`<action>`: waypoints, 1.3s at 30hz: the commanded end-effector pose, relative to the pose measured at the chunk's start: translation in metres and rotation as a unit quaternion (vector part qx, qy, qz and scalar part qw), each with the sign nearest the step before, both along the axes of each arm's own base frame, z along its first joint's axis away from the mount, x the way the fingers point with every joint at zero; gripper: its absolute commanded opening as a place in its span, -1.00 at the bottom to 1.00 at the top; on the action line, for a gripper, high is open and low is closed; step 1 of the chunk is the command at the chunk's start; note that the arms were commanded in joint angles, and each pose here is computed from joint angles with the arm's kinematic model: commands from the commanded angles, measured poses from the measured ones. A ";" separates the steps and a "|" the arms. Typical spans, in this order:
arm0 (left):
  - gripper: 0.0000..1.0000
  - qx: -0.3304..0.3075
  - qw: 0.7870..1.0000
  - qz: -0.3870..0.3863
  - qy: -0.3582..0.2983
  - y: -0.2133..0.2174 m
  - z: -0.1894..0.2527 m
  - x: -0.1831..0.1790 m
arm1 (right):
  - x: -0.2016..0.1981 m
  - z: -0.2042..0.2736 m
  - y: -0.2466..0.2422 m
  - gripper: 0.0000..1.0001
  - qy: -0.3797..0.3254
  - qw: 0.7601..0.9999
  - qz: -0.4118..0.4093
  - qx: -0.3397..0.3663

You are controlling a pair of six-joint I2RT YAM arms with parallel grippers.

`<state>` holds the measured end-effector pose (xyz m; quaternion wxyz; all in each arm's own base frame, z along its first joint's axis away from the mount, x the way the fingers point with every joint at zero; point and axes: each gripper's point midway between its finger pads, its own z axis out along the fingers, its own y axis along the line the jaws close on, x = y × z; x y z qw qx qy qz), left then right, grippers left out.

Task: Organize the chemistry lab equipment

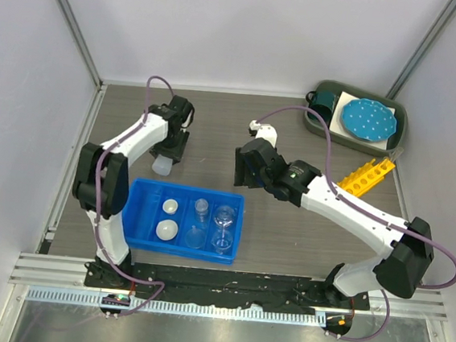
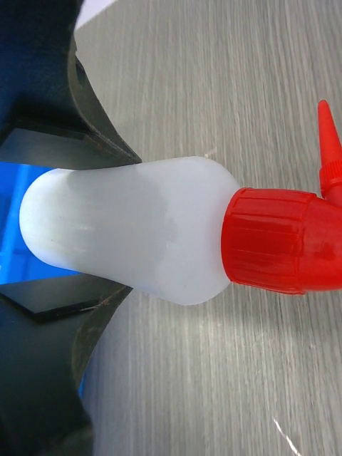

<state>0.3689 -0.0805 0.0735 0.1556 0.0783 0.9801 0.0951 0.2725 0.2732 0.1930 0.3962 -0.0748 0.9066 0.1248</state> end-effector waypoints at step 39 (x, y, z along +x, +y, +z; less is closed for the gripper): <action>0.07 -0.065 0.988 0.140 -0.015 0.024 0.076 -0.192 | -0.013 0.042 -0.016 0.30 -0.031 0.999 -0.033 0.012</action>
